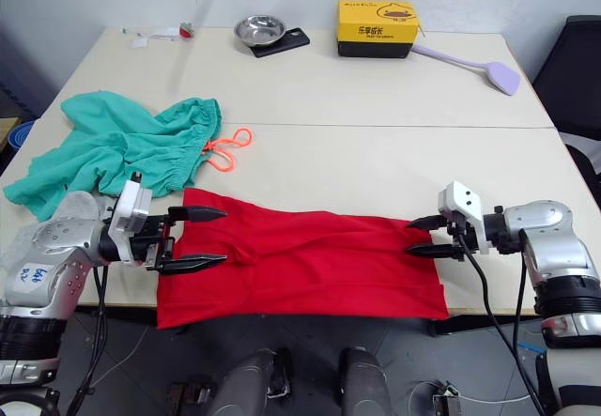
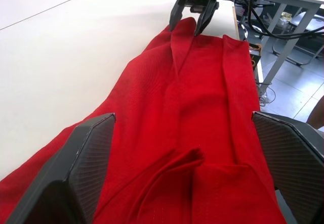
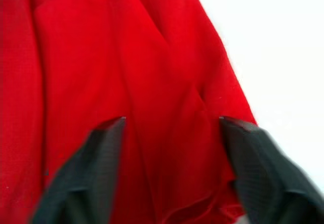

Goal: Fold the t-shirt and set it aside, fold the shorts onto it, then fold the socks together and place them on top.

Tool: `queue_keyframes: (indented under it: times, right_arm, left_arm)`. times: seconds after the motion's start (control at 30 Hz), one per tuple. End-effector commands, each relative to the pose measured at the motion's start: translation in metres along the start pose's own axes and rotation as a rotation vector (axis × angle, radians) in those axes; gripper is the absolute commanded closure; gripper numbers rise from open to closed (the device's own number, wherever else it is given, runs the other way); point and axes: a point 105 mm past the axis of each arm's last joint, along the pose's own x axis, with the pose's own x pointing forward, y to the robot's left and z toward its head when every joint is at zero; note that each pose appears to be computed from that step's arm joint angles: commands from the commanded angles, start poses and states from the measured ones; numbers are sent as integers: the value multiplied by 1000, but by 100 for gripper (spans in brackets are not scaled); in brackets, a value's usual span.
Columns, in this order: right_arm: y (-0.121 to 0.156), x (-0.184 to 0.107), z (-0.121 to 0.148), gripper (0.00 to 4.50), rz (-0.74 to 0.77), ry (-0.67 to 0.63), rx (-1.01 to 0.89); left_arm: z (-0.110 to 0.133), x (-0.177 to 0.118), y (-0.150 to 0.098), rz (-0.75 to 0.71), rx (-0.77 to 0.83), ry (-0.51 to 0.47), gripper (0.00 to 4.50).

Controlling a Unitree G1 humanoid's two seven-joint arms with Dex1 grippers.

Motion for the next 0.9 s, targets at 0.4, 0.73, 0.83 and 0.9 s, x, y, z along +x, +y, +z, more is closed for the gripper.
queue_keyframes:
  times: [0.4,0.73,0.83,0.9]
  right_arm:
    - [-8,-15,4,377,-75,-28,-153]
    - [-1,-14,13,151,-44,-80,-148]
    - [-1,-13,11,151,-37,-57,-136]
    - [-1,-13,10,151,-36,-52,-135]
  left_arm:
    - [5,4,-3,-16,21,-25,0]
    - [5,4,-3,-18,21,-27,0]
    - [5,4,-3,-17,21,-28,0]
    - [5,4,-2,-16,22,-29,0]
